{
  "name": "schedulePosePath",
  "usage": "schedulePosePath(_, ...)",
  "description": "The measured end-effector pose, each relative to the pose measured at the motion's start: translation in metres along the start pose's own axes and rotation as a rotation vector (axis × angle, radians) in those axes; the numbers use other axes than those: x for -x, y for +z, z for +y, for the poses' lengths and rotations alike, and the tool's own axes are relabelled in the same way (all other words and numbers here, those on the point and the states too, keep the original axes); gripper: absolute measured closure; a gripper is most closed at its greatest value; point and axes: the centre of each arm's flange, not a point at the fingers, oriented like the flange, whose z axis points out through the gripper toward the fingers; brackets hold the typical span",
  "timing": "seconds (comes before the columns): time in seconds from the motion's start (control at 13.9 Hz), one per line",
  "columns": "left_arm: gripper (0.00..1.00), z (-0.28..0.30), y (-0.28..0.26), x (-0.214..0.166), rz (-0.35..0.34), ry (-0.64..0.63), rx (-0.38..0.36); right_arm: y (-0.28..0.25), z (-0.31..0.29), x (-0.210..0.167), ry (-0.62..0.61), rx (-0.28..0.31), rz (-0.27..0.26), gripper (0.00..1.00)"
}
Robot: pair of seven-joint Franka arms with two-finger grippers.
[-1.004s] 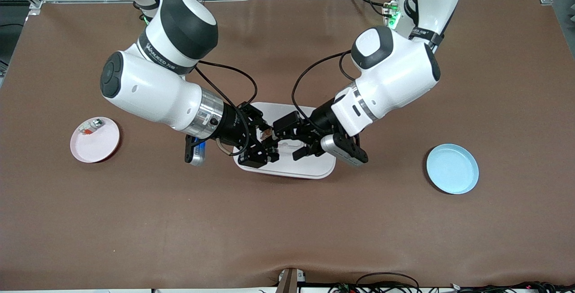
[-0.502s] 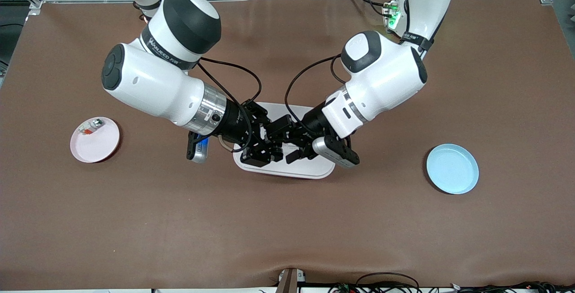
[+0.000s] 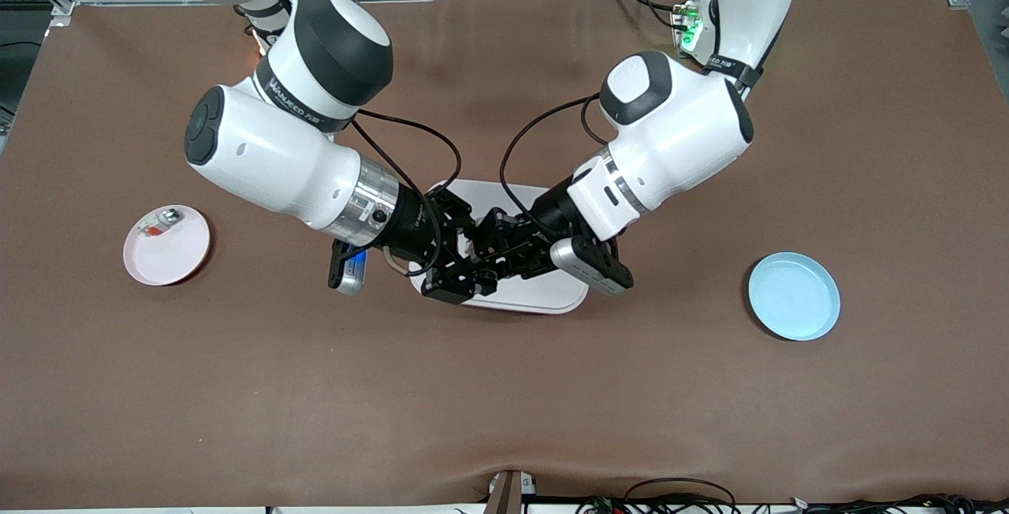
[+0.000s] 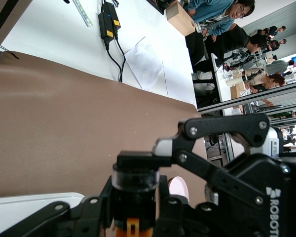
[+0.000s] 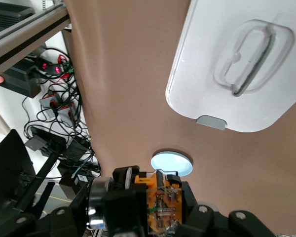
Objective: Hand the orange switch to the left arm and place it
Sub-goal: 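Close the left gripper on the switch held by the right gripper, then open the right gripper and withdraw while the left gripper pulls the switch away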
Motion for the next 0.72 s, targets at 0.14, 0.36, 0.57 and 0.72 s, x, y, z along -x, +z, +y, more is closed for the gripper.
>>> schedulePosePath(0.14,0.66,0.0005,-0.0006,-0.0006,0.002,0.007,0.001,-0.0006,-0.0003,0.0005,-0.004,-0.003,-0.001,0.27)
schedulePosePath(0.36,0.66,0.0011,-0.0011,-0.0011,0.003,0.009,0.002,-0.0013,-0.0006,0.0009,-0.006,-0.005,-0.002,0.27)
schedulePosePath(0.57,0.66,-0.0002,-0.0018,-0.0024,0.005,0.007,0.001,-0.0046,-0.0035,-0.002,-0.006,-0.017,0.002,0.13)
schedulePosePath(0.72,0.66,-0.0023,-0.0035,-0.0048,0.008,0.005,0.0,-0.0081,-0.0065,-0.0064,-0.007,-0.025,0.007,0.0)
